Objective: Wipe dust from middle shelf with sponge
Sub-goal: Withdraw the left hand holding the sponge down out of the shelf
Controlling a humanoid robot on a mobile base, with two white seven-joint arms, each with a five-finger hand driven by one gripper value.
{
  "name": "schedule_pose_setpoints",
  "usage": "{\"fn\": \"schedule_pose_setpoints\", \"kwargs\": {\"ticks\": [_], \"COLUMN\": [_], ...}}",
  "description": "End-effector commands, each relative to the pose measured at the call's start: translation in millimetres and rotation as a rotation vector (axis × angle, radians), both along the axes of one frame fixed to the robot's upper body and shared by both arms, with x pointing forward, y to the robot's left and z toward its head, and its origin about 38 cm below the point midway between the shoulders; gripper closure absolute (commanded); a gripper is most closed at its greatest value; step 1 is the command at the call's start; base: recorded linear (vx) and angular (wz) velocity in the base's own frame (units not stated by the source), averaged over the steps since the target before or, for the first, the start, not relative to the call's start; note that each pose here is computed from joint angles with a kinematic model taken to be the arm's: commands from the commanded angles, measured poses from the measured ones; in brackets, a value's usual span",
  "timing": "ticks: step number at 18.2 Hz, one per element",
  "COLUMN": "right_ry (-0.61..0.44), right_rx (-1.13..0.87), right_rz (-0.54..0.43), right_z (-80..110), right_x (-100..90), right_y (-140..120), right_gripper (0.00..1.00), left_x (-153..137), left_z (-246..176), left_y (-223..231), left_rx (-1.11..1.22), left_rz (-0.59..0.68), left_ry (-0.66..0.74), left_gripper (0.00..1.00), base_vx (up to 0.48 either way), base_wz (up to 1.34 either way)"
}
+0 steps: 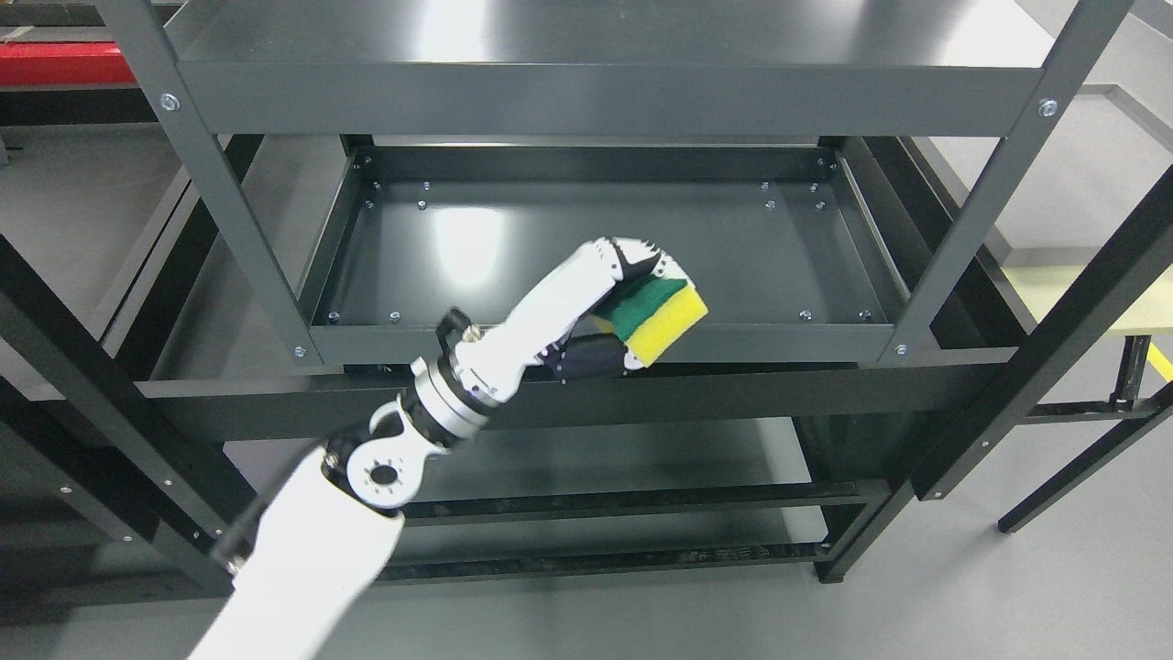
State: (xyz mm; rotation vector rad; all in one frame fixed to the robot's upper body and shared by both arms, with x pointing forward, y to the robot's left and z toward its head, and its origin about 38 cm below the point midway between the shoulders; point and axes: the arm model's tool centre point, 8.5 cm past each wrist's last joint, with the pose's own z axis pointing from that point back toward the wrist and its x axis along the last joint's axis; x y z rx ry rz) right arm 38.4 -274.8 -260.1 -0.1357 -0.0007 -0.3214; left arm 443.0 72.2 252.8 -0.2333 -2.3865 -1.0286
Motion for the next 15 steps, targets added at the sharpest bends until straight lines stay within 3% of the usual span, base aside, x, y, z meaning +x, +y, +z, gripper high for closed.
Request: {"fn": "schedule_pose_setpoints", "kwargs": {"ticks": [1, 3, 7, 10, 15], "right_ry": [-0.017, -0.017, -0.017, -0.017, -0.017], "right_rx": [-0.020, -0.020, -0.020, -0.020, -0.020], "right_rz": [0.000, 0.000, 0.000, 0.000, 0.000], "right_z": [1.3, 1.3, 1.3, 1.3, 1.3], "right_x": [5.9, 5.9, 5.9, 5.9, 5.9], "right_y": [-12.5, -12.5, -12.5, -12.5, -12.5], "right_gripper": [0.00, 0.00, 0.00, 0.00, 0.00], "left_x": [10.5, 16.8, -6.6, -34.9, -72.0], "left_z": [-84.1, -75.4, -42.9, -36.2, -68.1], "left_y": [48.8, 92.2, 146.6, 150.0, 169.6], "left_rx": [-0.274, -0.379, -0.530, -0.562, -0.584], "left_rz": [0.329, 0.457, 0.580, 0.573, 0.628], "left_ry": [0.373, 0.361, 0.402, 0.408, 0.419], "left_gripper": [0.87, 0.88, 0.90, 0.89, 0.90], "base_vx": [0.000, 0.000, 0.000, 0.000, 0.004], "base_wz": [0.00, 0.00, 0.00, 0.00, 0.00]}}
